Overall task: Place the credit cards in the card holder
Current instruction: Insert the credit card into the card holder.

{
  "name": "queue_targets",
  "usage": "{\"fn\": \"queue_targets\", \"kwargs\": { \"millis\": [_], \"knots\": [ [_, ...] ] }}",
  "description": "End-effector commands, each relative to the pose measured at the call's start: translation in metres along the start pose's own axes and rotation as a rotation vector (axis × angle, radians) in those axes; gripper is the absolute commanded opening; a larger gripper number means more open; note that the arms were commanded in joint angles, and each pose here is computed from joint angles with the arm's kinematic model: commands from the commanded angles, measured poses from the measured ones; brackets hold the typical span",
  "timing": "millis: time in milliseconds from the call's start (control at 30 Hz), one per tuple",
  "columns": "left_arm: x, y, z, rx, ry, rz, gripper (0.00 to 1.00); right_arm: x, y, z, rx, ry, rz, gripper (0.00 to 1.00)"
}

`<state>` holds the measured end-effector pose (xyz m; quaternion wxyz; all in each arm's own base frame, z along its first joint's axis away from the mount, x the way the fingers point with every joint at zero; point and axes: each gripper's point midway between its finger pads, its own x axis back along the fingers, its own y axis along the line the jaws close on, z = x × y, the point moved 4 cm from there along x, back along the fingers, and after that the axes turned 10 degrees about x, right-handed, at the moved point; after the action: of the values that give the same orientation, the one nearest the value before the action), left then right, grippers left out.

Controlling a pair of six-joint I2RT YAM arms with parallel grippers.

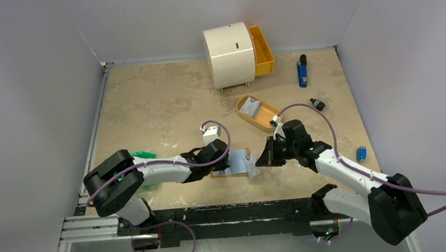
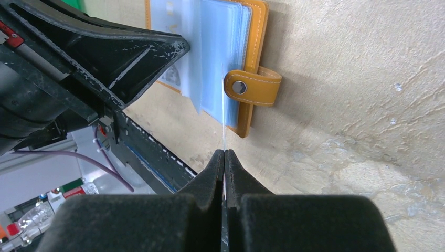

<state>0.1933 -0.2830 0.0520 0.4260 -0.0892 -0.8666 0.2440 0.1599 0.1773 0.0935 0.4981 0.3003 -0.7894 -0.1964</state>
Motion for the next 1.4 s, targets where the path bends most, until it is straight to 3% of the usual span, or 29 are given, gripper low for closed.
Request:
{"fn": "queue_targets", "kwargs": {
  "millis": [0,400,1367],
  "knots": [
    [-0.002,0.001,-0.002,-0.011,-0.023,-0.024,0.00,0.000,0.002,-0.003,0.016,-0.004,0.006,0.00],
    [-0.003,0.004,-0.001,-0.005,-0.023,-0.032,0.00,-0.002,0.022,-0.011,0.045,0.002,-0.126,0.00],
    [0.011,0.004,-0.011,-0.002,-0.052,-0.047,0.00,-0.021,0.047,-0.009,0.115,0.076,-0.194,0.00]
  ]
}}
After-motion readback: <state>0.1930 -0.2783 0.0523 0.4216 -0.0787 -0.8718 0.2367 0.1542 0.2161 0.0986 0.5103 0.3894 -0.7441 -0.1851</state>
